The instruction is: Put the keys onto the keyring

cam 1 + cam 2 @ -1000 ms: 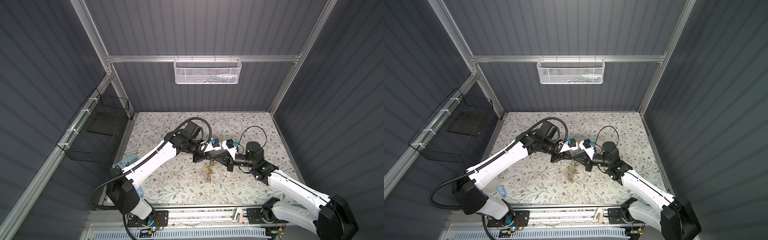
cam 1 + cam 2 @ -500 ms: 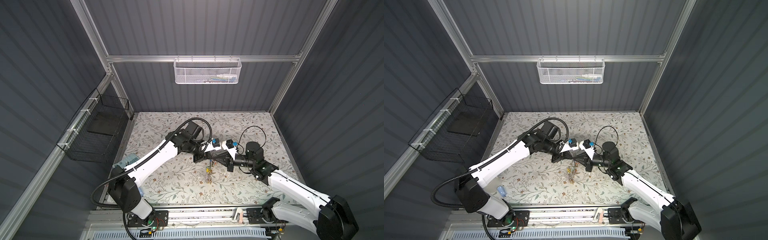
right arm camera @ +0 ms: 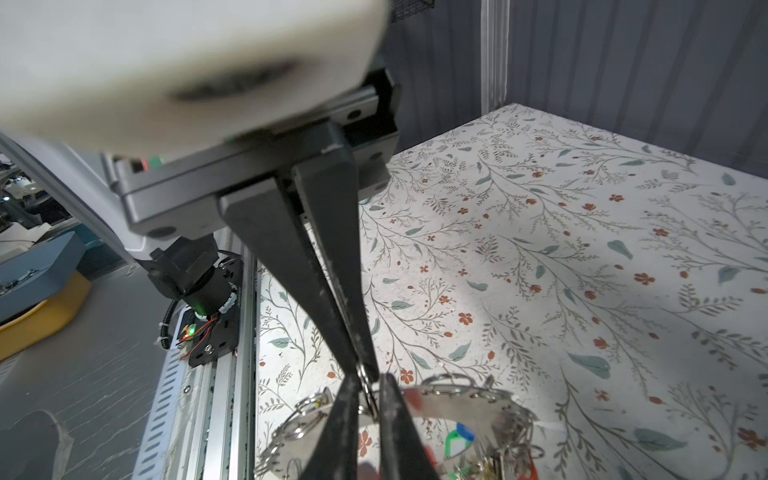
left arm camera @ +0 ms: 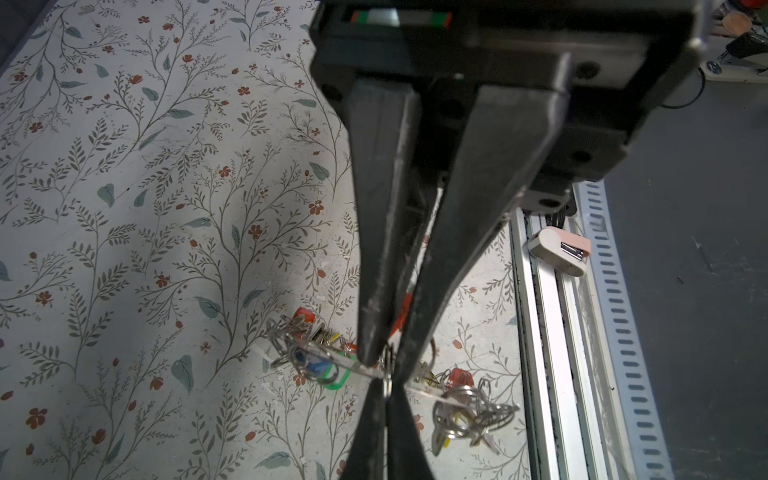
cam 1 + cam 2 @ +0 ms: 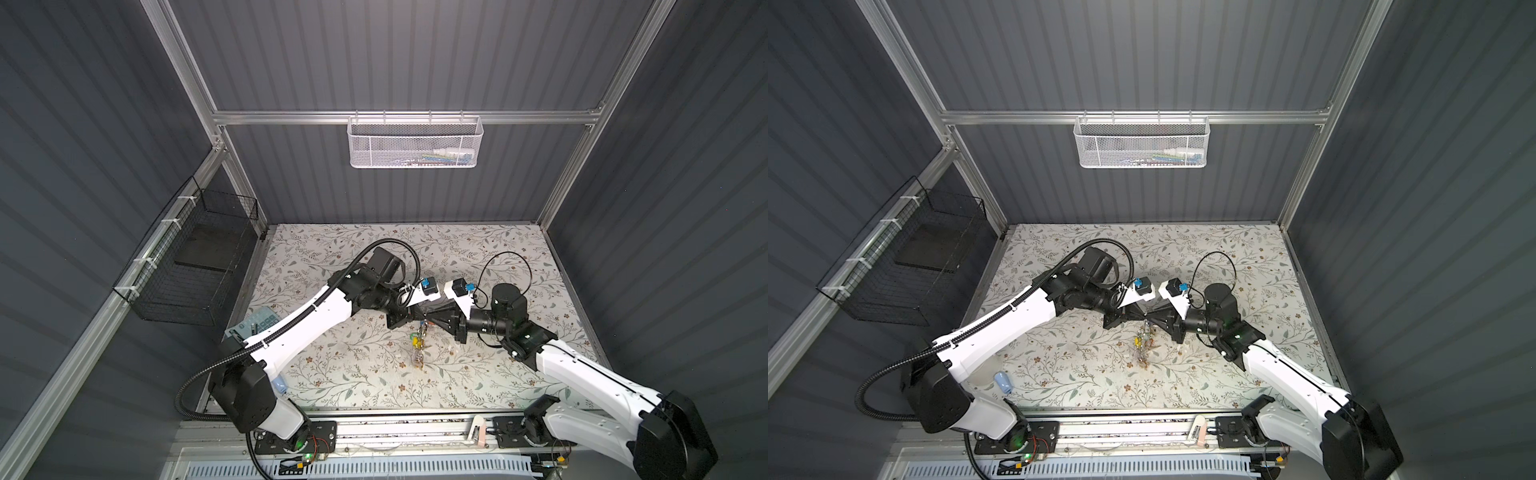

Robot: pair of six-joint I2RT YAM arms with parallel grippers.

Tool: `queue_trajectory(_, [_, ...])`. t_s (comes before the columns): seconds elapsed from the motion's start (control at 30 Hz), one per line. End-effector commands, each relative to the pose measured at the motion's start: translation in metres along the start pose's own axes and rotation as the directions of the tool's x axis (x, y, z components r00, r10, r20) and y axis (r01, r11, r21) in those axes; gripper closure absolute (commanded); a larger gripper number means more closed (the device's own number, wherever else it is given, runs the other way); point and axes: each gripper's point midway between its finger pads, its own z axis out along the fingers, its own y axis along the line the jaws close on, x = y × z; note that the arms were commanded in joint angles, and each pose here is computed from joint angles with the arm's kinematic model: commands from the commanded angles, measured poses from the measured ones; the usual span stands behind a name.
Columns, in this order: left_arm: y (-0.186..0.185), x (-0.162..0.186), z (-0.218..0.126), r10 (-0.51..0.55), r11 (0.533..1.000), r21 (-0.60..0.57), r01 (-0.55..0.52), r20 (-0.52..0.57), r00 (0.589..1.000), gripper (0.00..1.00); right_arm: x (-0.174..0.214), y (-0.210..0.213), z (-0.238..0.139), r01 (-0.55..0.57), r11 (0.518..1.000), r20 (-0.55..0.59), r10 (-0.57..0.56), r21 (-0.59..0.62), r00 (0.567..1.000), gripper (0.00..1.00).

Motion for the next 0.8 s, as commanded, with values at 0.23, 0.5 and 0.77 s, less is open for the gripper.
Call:
queue_trajectory(0.23, [-0.003,-0.024,-0.030,-0.002,0.990,-0.139,0.029,0.191,0.982,1.00,-0.025,-0.008,-0.012,0.023,0.997,0.098,-0.030,0.068,0.995,0.67])
queue_trajectory(0.5, [-0.003,-0.036,-0.045,-0.010,0.977,-0.198,0.082,0.342,0.939,1.00,-0.025,0.002,-0.010,0.018,1.000,0.100,-0.018,-0.001,0.995,0.62])
queue_trajectory(0.77, [-0.007,-0.046,-0.058,0.009,0.970,-0.218,0.110,0.480,0.877,1.00,-0.023,0.009,-0.007,0.009,0.998,0.095,-0.003,-0.059,0.995,0.60])
